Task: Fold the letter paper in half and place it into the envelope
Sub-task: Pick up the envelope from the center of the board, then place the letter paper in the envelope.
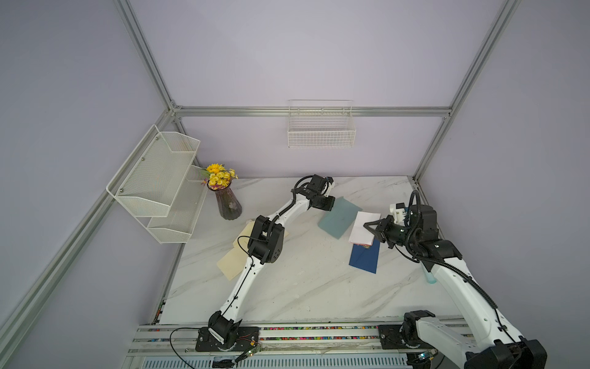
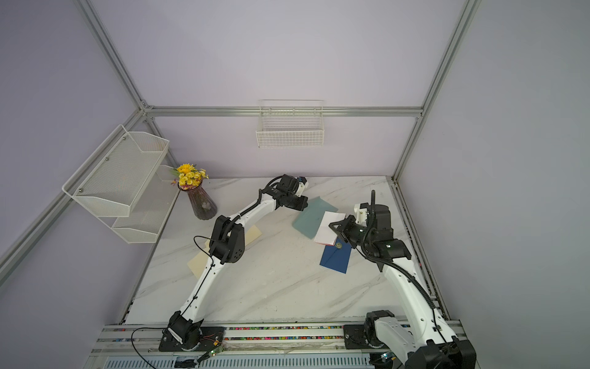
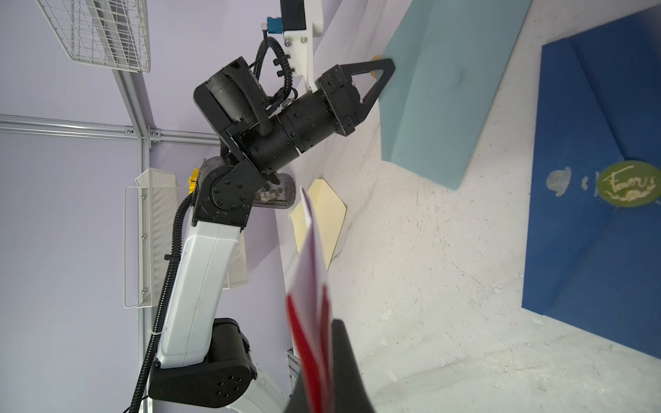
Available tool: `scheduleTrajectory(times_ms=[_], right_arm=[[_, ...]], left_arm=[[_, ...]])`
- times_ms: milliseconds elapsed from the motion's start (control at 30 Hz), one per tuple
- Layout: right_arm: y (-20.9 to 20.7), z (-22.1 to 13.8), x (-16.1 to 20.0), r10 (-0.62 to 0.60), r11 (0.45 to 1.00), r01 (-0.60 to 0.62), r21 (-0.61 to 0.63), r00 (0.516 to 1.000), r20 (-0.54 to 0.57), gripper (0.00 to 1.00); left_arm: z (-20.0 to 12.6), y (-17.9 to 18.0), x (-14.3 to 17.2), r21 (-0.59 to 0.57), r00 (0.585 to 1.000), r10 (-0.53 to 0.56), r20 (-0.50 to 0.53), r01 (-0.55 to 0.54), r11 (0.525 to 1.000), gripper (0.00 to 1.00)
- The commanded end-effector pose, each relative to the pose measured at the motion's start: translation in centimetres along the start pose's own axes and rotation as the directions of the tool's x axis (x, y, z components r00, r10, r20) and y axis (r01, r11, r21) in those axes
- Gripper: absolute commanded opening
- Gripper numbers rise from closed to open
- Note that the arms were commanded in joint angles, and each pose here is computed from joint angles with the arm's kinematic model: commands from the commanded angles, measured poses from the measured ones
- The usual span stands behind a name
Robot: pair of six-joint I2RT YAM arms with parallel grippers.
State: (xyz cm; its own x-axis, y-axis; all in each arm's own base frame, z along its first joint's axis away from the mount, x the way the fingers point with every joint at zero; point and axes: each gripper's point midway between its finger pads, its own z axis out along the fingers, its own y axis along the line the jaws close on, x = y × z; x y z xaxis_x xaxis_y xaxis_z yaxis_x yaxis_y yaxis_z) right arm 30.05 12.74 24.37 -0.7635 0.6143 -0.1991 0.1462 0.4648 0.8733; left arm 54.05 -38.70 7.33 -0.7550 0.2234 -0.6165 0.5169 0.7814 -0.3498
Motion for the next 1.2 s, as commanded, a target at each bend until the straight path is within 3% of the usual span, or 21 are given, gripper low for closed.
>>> scheduleTrajectory(times_ms=[0,167,400,700,1167], right_arm=[[0.9,-0.7,-0.2,0.002,1.0,-0.002,-0.015,1.0,0.012,0.0],[0.3,-0.5,-0.4,0.012,1.0,-0.012,0.003,1.0,0.02,0.0],[-1.6,0.9,-1.4,-0.014,0.995,0.012,0.098,1.0,0.015,0.0],[-1.0,5.1,-2.9,0.033,0.996,-0.032,0.078,0.999,-0.011,0.0],[3.4,14.5,3.0,0.058,0.993,-0.037,0.114,0.981,-0.183,0.0]], left_arm=[[-1.2,0.4,-1.6,0.026,0.999,-0.017,0.04,0.016,1.0,0.0],[-3.6,0.9,-1.9,0.006,0.999,-0.019,0.046,0.019,1.0,0.0],[-9.8,0.5,-2.5,-0.037,0.996,-0.006,0.087,0.009,0.999,0.0],[-16.8,-0.4,0.3,-0.112,0.99,-0.103,0.098,0.113,0.987,0.0],[-21.7,-3.5,1.9,-0.08,0.981,-0.132,0.138,0.144,0.986,0.0]])
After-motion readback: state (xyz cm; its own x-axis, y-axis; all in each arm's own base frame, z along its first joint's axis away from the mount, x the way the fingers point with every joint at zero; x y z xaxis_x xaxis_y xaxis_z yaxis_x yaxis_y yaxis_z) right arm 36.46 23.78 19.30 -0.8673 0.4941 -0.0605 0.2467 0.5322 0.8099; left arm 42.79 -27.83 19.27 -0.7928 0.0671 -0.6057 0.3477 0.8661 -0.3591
